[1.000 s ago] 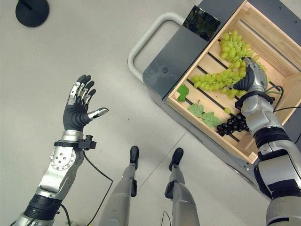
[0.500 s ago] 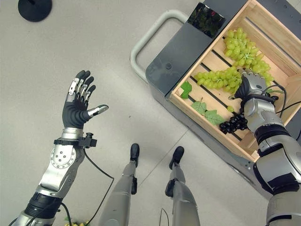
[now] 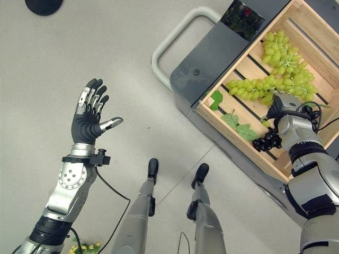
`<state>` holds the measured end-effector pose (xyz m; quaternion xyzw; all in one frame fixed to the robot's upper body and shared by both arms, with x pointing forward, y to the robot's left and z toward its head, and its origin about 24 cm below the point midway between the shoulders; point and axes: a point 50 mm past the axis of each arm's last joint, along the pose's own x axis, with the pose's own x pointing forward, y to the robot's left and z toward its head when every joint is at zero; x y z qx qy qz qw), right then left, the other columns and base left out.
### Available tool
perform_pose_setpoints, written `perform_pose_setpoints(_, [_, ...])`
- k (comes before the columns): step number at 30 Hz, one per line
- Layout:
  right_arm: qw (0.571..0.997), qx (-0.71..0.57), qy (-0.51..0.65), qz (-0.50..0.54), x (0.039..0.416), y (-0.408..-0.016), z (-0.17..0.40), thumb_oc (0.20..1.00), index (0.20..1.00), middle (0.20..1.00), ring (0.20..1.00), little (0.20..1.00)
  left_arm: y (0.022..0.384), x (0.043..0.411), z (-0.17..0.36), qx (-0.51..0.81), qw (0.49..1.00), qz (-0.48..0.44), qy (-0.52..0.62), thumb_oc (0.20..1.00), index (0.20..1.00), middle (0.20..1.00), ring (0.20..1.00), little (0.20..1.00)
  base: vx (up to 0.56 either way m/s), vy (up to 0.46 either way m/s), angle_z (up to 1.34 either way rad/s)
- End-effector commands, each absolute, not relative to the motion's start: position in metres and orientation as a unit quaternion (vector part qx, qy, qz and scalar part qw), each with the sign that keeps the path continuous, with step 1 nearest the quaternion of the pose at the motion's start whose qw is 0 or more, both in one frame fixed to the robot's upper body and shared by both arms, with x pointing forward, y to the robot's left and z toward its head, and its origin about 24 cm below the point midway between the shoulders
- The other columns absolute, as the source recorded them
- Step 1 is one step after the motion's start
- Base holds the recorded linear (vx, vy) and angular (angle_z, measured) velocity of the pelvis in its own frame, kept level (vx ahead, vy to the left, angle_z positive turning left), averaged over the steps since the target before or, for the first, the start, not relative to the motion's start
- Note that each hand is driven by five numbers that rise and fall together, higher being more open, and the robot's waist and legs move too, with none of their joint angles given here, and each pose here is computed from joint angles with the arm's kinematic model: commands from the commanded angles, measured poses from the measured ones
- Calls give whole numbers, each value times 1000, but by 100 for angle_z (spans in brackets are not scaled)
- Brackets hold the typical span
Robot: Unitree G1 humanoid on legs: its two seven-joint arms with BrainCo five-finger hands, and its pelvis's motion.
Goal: Pick up the fruits from the basket on one side to the basket on the other side
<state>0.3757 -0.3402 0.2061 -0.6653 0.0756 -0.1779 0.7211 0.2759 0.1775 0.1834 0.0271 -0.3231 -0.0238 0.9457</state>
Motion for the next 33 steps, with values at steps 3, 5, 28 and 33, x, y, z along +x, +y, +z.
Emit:
perform_pose_setpoints(3, [669, -695, 65, -255, 368, -360, 247, 1000, 1000, 1000, 1000, 1000, 166, 256, 208, 24, 915, -44, -400, 1000, 1000, 1000, 1000, 1000, 4, 6, 2])
perform_pose_setpoints(5, [669, -691, 56, -268, 368, -359, 253, 1000, 1000, 1000, 1000, 1000, 166, 255, 208, 23, 915, -42, -400, 1000, 1000, 1000, 1000, 1000, 0, 0, 0])
perform_pose_setpoints(28, [663, -659, -2, -355, 360, -365, 290, 1000, 1000, 1000, 1000, 1000, 167, 254, 214, 46, 909, -43, -412, 1000, 1000, 1000, 1000, 1000, 9, -14, 1])
perform_pose_setpoints(33, [653, -666, -4, -361, 358, -365, 299, 1000, 1000, 1000, 1000, 1000, 165, 254, 213, 45, 910, -45, -409, 1000, 1000, 1000, 1000, 1000, 0, 0, 0])
